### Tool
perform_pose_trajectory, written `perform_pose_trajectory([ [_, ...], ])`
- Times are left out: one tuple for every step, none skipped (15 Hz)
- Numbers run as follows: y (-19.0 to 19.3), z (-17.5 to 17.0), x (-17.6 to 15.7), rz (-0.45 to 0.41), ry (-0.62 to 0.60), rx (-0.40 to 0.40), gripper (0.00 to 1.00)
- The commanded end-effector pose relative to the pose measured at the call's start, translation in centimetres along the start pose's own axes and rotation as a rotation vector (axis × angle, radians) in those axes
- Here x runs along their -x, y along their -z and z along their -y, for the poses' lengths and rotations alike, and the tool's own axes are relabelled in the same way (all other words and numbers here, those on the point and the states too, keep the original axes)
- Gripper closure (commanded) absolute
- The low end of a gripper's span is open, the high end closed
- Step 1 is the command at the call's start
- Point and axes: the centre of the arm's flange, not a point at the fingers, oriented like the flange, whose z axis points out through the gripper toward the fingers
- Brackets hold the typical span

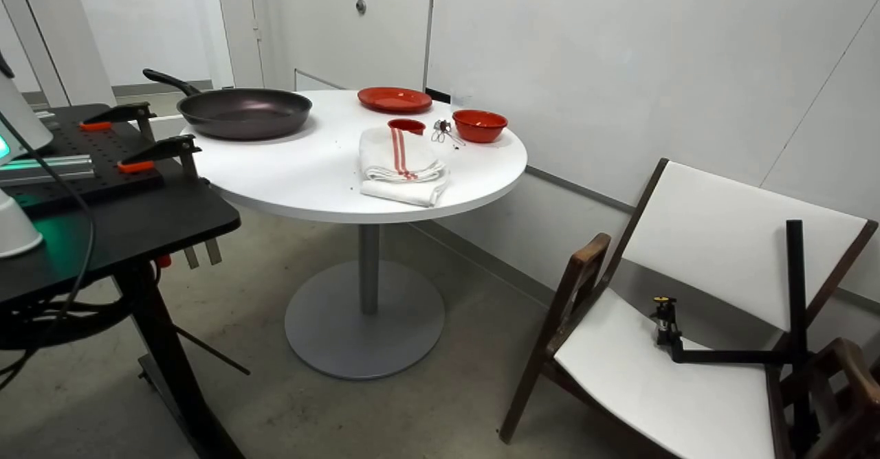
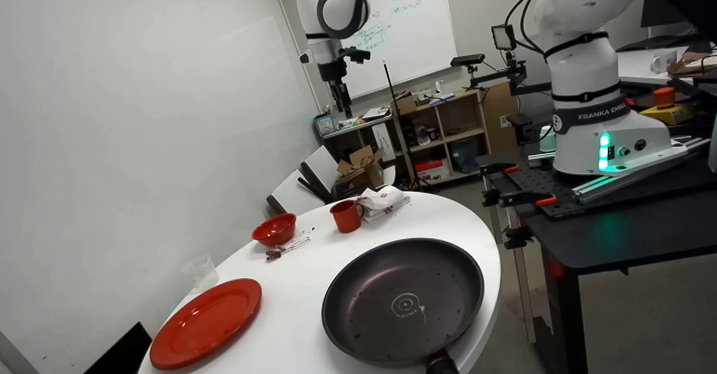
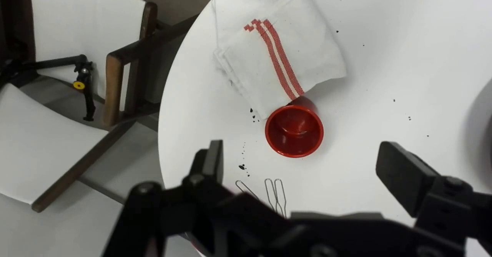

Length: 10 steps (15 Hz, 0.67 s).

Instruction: Pick up the red cup and put it on the left side of the table

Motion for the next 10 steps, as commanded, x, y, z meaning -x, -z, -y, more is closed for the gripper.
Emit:
perform_pose_trajectory([
  [-1.5,-0.1,-3.8,-0.013,0.133,0.009,0.0],
  [-1.7,0.6,-4.5,-0.025,0.158,0.003,0.0],
  [-2.1,1.0,-5.2,-0.037,0.185,-0.002,0.0],
  [-2.7,1.4,-6.0,-0.039,0.205,-0.003,0.0],
  [-3.2,1.8,-6.5,-0.05,0.227,-0.015,0.0],
  [-3.8,2.1,-7.1,-0.061,0.242,-0.027,0.0],
  [-4.4,2.4,-7.6,-0.072,0.256,-0.042,0.0],
  [-5.0,2.6,-8.1,-0.084,0.267,-0.057,0.0],
  [-5.7,2.8,-8.6,-0.098,0.278,-0.076,0.0],
  [-6.3,3.0,-9.1,-0.11,0.286,-0.095,0.0],
])
